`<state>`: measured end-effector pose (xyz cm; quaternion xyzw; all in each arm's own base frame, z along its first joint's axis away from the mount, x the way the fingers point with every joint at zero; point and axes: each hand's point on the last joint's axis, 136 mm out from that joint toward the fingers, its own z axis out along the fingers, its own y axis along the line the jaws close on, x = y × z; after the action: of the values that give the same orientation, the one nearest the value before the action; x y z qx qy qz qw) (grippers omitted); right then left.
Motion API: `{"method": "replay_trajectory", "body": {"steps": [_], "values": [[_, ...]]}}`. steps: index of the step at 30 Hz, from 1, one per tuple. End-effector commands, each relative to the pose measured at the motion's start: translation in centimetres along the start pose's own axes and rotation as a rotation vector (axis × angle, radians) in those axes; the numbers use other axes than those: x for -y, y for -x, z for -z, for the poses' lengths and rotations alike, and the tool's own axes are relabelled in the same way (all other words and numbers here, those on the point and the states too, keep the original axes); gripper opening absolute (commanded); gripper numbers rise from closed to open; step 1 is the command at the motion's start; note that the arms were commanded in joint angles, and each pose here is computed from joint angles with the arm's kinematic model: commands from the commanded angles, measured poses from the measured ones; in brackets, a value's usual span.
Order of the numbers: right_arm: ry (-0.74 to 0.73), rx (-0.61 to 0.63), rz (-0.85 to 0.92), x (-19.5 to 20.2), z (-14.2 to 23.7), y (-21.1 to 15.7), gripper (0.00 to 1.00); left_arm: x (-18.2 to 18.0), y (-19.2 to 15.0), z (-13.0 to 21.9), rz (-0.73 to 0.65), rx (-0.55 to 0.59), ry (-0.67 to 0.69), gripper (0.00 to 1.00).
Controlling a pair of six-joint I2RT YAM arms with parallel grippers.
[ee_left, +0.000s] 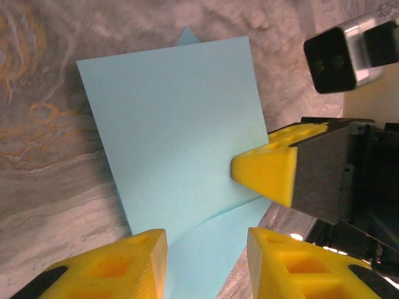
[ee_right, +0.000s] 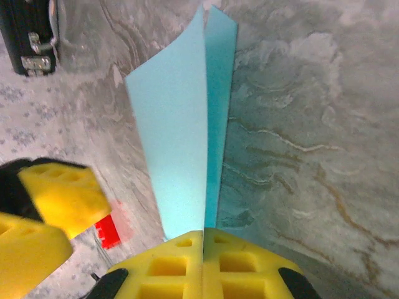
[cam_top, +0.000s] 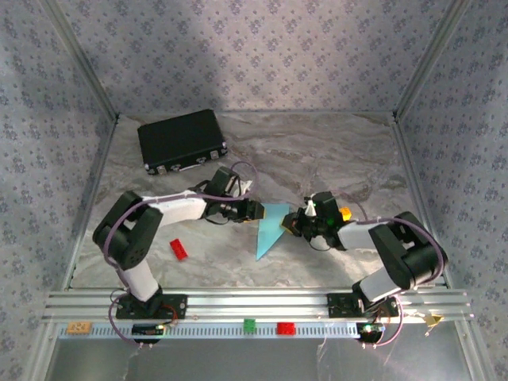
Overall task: Fold a paper plane with a square sheet of paper (pick it up from the middle)
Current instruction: Fold the wing for the fifth time at the center of the table.
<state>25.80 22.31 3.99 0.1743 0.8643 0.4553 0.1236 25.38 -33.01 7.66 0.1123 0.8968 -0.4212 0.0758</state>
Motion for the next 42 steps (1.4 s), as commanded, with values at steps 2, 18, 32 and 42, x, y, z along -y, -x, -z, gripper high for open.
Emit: {"method": "replay_trajectory", "body": {"steps": [2, 18, 32, 42], "values": [[-0.023, 0.168, -0.151, 0.5, 1.2, 1.9, 0.02, 0.0, -1.6, 0.5, -0.143, 0.01, 0.133, 0.38], [-0.007, 0.256, -0.229, -0.9, 2.1, 2.1, 0.01, 2.0, -6.4, -2.2, -0.6, -0.044, 0.387, 0.43], [-0.005, 0.25, -0.228, -1.0, 2.1, 2.0, 0.02, 0.6, -6.0, -3.4, -0.755, -0.022, 0.619, 0.38], [0.002, 0.249, -0.228, -1.0, 2.2, 1.9, 0.02, 0.4, -5.6, -3.4, -0.782, 0.002, 0.67, 0.32]]}}
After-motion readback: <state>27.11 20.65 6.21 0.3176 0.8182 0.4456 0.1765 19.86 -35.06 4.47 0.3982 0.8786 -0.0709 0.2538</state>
